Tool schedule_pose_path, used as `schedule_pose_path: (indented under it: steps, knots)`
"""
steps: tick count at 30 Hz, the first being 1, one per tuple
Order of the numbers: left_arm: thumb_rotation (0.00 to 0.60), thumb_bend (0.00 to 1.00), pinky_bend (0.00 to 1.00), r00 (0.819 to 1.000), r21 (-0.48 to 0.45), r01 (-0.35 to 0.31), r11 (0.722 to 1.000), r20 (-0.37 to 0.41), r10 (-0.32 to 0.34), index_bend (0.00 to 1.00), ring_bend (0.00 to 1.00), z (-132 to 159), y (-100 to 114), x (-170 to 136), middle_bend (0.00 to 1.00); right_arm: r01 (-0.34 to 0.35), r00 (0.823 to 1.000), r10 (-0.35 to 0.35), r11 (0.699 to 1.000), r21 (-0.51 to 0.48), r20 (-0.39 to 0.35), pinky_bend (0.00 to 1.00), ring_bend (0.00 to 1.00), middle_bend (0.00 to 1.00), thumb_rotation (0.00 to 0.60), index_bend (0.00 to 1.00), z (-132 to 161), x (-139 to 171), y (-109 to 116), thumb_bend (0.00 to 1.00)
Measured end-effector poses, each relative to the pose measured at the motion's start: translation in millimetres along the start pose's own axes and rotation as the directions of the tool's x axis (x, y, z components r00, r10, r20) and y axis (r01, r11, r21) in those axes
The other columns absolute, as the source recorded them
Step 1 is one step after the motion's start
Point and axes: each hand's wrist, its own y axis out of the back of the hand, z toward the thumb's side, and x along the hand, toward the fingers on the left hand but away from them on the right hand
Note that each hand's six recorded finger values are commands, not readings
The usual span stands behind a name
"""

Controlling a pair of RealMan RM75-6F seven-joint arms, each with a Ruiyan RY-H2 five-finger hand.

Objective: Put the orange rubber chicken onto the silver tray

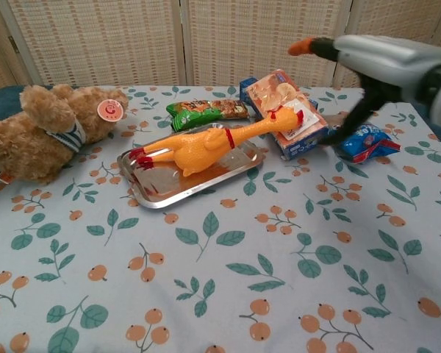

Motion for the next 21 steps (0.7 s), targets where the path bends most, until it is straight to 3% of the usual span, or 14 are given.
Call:
schedule_pose_path:
  steps: [3, 6, 9, 12, 17, 21]
  knots:
    - [0.600, 0.36, 0.00, 0.993, 0.075, -0.119, 0.990, -0.005, 0.120, 0.00, 0.00, -2, 9, -21, 0.00, -0.037, 0.997, 0.028, 0.992, 0.121, 0.075, 0.00, 0.00, 0.00, 0.600, 0.00, -39, 67, -5, 0.00]
    - [0.600, 0.36, 0.00, 0.976, 0.109, -0.216, 0.970, -0.007, 0.218, 0.00, 0.00, -4, 10, -44, 0.00, -0.048, 0.986, 0.019, 0.984, 0.174, 0.166, 0.00, 0.00, 0.00, 0.600, 0.00, -67, 121, -10, 0.00]
    - [0.600, 0.36, 0.00, 0.969, 0.148, -0.243, 0.959, -0.008, 0.247, 0.00, 0.00, -9, 4, -56, 0.00, -0.030, 0.979, -0.012, 0.978, 0.205, 0.205, 0.00, 0.00, 0.00, 0.600, 0.00, -81, 150, -11, 0.00]
    - [0.600, 0.37, 0.00, 0.975, 0.195, -0.212, 0.957, -0.021, 0.220, 0.00, 0.00, -14, -2, -58, 0.00, -0.003, 0.968, -0.051, 0.977, 0.215, 0.246, 0.00, 0.00, 0.00, 0.600, 0.00, -102, 171, -13, 0.00]
    - [0.600, 0.37, 0.00, 0.993, 0.227, -0.069, 0.971, -0.074, 0.088, 0.00, 0.00, -22, -20, -54, 0.00, 0.060, 0.955, -0.105, 0.984, 0.166, 0.277, 0.00, 0.00, 0.00, 0.600, 0.00, -127, 194, -9, 0.00]
    - [0.600, 0.37, 0.00, 0.996, 0.241, -0.044, 0.970, -0.061, 0.060, 0.00, 0.00, -16, -23, -53, 0.00, 0.089, 0.951, -0.128, 0.985, 0.146, 0.283, 0.00, 0.00, 0.00, 0.600, 0.00, -138, 202, -4, 0.00]
